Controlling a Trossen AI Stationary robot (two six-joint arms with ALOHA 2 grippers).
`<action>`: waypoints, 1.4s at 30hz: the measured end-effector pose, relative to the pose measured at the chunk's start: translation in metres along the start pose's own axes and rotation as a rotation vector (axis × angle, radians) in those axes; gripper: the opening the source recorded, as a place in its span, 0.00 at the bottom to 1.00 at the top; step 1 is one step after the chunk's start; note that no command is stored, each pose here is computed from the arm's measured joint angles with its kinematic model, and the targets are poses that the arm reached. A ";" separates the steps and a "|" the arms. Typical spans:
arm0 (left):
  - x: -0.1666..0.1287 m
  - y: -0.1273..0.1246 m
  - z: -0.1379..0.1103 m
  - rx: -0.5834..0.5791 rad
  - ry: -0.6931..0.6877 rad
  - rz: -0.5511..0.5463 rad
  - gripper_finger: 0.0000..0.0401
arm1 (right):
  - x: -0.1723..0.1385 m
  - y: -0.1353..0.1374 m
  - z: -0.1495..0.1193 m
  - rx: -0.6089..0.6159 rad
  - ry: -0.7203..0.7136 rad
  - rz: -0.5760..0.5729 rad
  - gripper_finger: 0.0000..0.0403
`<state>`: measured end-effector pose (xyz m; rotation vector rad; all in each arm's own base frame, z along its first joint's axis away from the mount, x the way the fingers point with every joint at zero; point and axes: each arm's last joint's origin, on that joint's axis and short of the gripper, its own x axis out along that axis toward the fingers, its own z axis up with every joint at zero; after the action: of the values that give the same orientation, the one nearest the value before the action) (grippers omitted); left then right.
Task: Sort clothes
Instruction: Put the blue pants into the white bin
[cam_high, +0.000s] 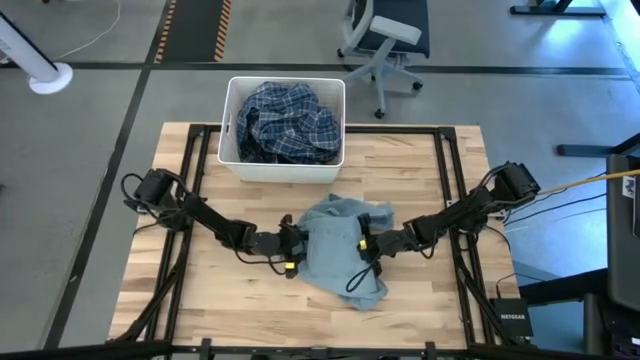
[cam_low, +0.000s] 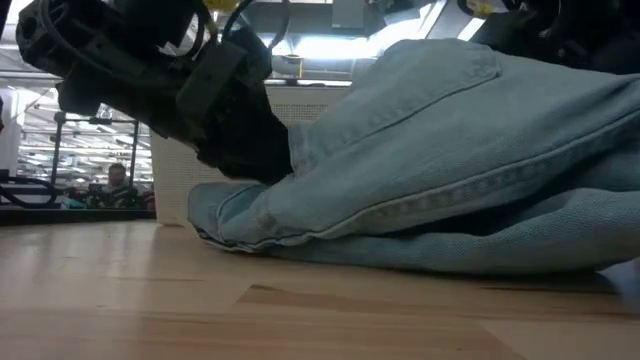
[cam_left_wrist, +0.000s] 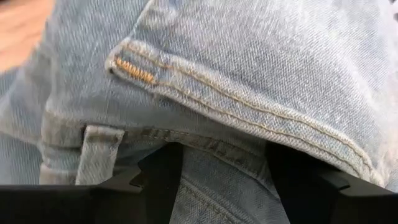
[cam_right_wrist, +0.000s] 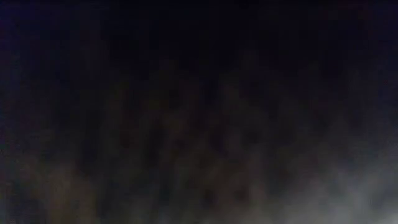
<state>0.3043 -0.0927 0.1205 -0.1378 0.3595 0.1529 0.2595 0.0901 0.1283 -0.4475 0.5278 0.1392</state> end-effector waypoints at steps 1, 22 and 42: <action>-0.002 -0.001 0.003 0.011 -0.007 -0.005 0.56 | 0.000 0.000 0.000 0.000 0.000 0.002 0.68; -0.062 0.000 0.041 0.191 0.115 0.083 0.56 | 0.008 -0.026 0.017 0.031 -0.020 -0.134 0.68; -0.065 0.022 0.023 0.155 0.275 0.311 0.56 | -0.081 -0.045 0.053 -0.198 0.378 -0.005 0.68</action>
<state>0.2478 -0.0759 0.1627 0.0525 0.6649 0.4145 0.2247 0.0718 0.2279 -0.6744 0.8888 0.1024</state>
